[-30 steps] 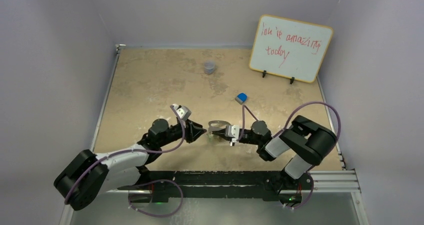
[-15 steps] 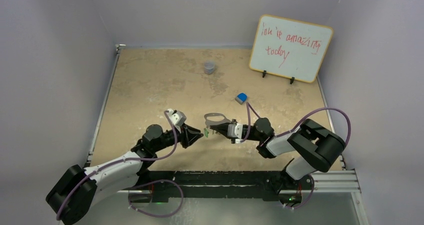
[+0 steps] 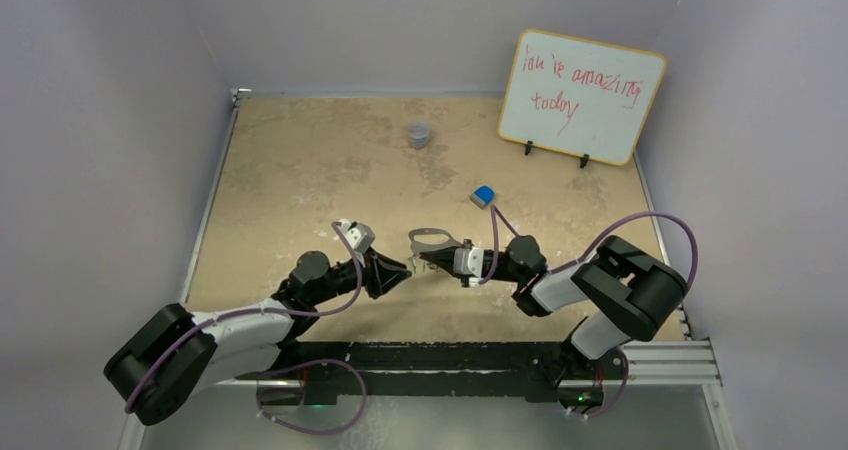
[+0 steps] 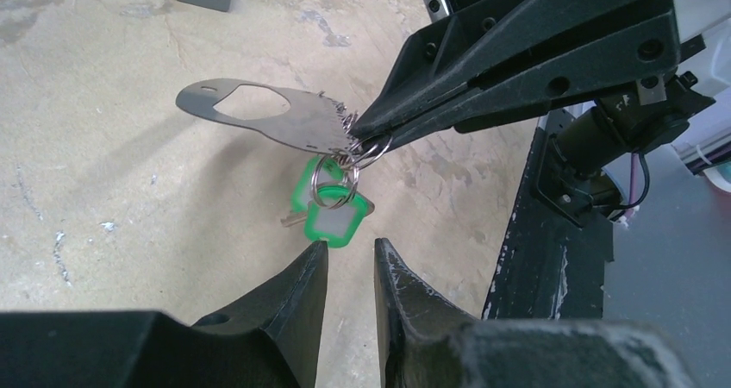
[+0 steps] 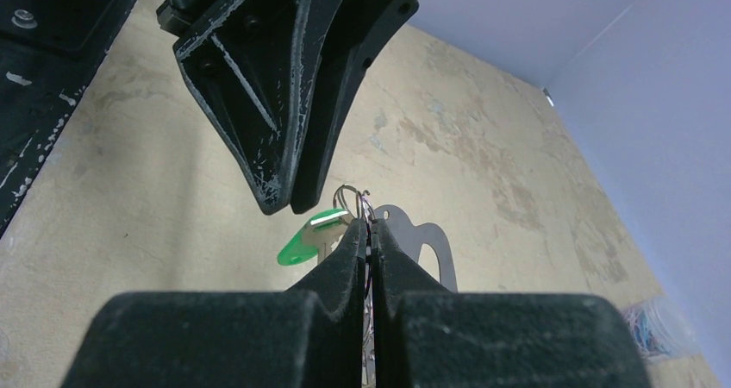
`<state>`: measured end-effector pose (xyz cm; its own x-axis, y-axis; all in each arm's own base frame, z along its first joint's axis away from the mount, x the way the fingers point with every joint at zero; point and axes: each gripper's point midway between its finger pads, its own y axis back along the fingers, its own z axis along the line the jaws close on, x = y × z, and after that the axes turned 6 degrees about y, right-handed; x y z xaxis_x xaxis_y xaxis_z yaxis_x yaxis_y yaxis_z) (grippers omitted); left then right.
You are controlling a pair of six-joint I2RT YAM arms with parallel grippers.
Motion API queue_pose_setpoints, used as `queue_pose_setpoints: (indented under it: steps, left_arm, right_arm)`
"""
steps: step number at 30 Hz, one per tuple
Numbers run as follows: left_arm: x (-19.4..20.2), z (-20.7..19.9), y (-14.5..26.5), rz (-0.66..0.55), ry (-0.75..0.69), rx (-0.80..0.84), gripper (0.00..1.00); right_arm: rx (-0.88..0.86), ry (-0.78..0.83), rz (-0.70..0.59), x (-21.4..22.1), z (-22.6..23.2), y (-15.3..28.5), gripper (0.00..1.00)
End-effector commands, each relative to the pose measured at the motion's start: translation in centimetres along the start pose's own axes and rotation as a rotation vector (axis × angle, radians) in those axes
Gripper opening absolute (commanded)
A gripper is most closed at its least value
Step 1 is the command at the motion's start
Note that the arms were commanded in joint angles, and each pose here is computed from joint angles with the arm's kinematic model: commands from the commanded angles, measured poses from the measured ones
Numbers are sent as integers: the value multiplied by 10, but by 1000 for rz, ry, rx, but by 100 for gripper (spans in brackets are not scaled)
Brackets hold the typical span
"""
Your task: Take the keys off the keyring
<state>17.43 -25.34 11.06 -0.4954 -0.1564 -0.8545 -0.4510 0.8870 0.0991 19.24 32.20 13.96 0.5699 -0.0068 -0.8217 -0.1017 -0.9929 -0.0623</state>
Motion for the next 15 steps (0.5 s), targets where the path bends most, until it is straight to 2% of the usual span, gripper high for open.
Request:
queue_pose_setpoints:
  steps: [1,15]
  left_arm:
    - [-26,-19,-7,-113,-1,86,25]
    - [-31,-8,-16,-157,31,37,25]
  right_arm:
    - [153,248,-244,-71,-47,-1,0]
    - [177,238,-252,-72,-49,0,0]
